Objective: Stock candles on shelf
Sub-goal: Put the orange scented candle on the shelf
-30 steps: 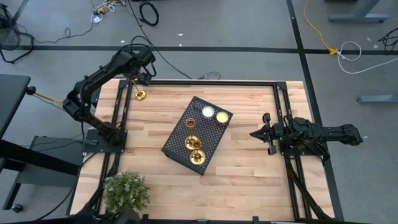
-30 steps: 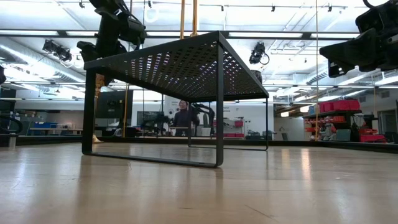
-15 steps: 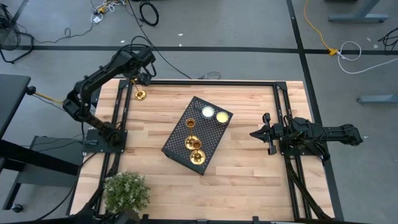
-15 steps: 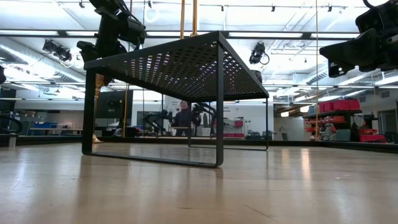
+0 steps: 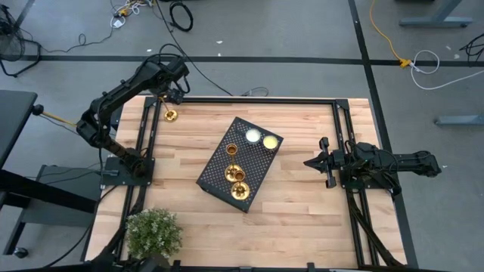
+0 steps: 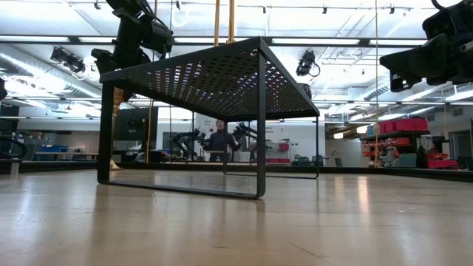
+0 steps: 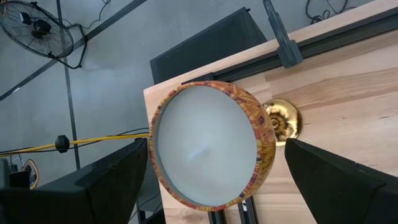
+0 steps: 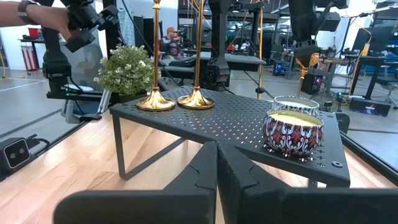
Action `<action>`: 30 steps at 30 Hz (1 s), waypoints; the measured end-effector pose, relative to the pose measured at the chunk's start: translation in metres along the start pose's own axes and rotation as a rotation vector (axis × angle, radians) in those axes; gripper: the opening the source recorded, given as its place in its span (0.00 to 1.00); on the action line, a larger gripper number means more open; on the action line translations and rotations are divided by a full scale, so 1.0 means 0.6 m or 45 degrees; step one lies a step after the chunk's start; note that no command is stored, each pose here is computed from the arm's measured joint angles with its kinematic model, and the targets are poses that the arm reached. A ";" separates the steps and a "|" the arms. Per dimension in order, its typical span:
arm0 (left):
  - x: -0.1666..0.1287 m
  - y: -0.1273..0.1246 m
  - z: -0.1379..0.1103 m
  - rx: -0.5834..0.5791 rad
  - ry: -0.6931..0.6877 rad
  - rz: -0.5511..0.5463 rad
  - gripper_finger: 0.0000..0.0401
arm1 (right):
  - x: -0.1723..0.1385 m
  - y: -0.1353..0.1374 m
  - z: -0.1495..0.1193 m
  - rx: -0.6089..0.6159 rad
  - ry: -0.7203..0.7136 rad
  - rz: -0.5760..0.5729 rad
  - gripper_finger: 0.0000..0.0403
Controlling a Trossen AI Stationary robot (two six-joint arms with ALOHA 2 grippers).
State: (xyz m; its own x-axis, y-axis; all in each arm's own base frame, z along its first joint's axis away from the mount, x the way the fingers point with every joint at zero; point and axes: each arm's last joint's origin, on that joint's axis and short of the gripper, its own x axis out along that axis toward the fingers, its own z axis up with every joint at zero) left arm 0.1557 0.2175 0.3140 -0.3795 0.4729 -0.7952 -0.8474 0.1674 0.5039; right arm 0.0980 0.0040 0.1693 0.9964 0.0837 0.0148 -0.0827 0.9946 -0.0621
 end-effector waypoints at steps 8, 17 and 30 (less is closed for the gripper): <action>0.000 0.000 0.000 0.002 0.001 0.000 0.95 | 0.000 0.000 0.000 0.000 0.000 0.000 0.02; 0.000 0.000 -0.001 0.004 0.005 -0.003 0.95 | 0.000 0.000 0.000 0.000 0.000 0.001 0.02; 0.000 0.000 -0.001 0.006 0.008 -0.002 0.88 | 0.000 0.000 0.000 0.000 -0.001 0.000 0.02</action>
State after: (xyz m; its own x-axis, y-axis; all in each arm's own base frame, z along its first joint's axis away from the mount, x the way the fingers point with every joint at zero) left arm 0.1553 0.2168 0.3140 -0.3804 0.4674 -0.7980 -0.8461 0.1725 0.5044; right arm 0.0980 0.0040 0.1694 0.9964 0.0838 0.0153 -0.0827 0.9946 -0.0621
